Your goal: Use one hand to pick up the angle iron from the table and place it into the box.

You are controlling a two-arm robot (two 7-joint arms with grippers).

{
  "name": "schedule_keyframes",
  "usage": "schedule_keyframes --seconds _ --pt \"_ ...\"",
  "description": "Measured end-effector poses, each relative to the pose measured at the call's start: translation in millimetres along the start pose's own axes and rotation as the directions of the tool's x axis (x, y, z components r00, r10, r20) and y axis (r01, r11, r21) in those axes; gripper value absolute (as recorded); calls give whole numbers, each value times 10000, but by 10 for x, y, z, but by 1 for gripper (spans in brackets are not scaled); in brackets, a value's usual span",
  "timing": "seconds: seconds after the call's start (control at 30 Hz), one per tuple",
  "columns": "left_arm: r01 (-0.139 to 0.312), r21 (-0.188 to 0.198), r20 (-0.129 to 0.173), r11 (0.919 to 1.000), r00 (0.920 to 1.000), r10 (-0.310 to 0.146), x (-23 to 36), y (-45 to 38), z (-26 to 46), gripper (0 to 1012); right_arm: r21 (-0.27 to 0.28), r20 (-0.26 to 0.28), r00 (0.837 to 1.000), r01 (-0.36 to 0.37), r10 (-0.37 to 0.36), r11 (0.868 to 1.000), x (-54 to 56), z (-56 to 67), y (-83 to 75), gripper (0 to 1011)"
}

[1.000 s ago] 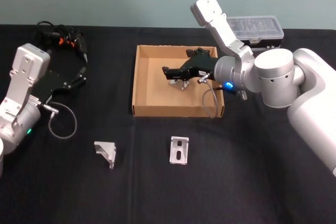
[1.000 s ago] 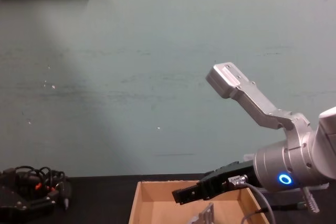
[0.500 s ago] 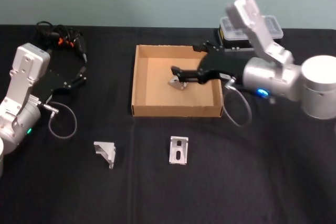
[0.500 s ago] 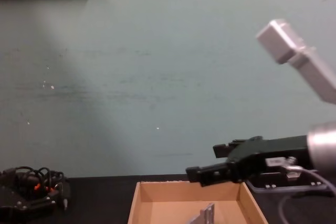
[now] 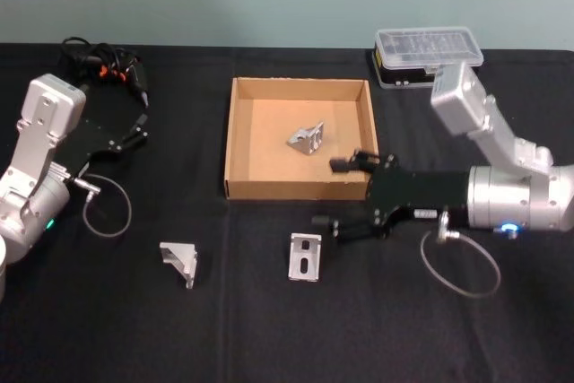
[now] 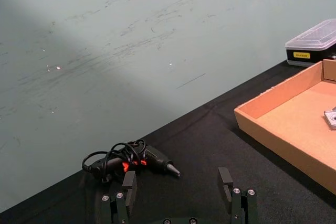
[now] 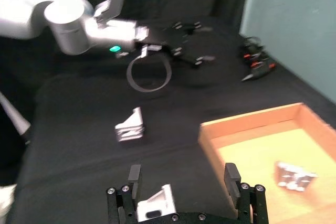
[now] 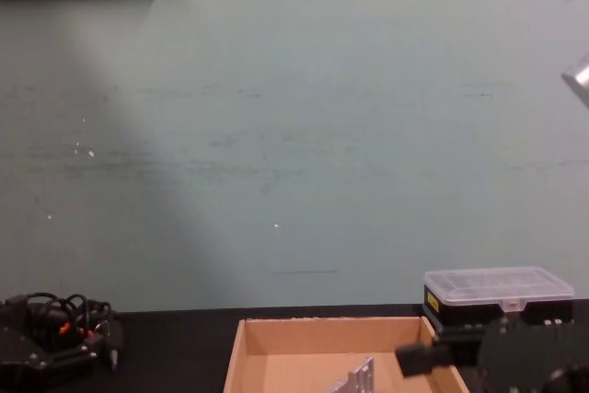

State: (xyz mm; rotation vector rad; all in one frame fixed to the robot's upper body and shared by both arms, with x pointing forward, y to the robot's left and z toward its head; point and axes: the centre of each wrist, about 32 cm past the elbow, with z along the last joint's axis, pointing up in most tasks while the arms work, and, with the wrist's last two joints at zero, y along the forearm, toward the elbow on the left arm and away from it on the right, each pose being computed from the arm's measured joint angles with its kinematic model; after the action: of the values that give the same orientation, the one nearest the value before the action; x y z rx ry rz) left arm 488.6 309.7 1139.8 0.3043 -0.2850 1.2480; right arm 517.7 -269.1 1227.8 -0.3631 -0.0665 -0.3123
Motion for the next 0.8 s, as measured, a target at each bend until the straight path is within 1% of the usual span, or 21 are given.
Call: schedule_keyframes --seconds 0.07,0.1,0.17,0.37,0.5,0.6,0.8 --pt "1 1 0 10000 10000 -1 0 0 0 1011 -157 85 9997 -242 244 9996 -20 -13 23 1000" --pt "1 1 0 10000 10000 -1 0 0 0 1011 -157 85 9997 -242 244 9996 -20 -13 23 1000" --pt "0 0 1 10000 10000 0 0 0 0 1011 -456 195 9990 -399 408 9982 -33 -36 80 1000" --pt "1 1 1 10000 10000 -1 0 0 0 1011 -985 296 9988 -362 393 9945 -52 -79 196 1000" --pt "1 0 1 10000 10000 -1 0 0 0 1011 -1289 190 9992 -329 356 9911 -65 -125 279 1000" --pt "1 0 1 10000 10000 -1 0 0 0 1011 -1503 -7 9994 -351 354 9880 -71 -155 349 1000" --pt "1 1 1 10000 10000 -1 0 0 0 1011 -1693 -279 9989 -413 371 9847 -72 -190 440 1000"
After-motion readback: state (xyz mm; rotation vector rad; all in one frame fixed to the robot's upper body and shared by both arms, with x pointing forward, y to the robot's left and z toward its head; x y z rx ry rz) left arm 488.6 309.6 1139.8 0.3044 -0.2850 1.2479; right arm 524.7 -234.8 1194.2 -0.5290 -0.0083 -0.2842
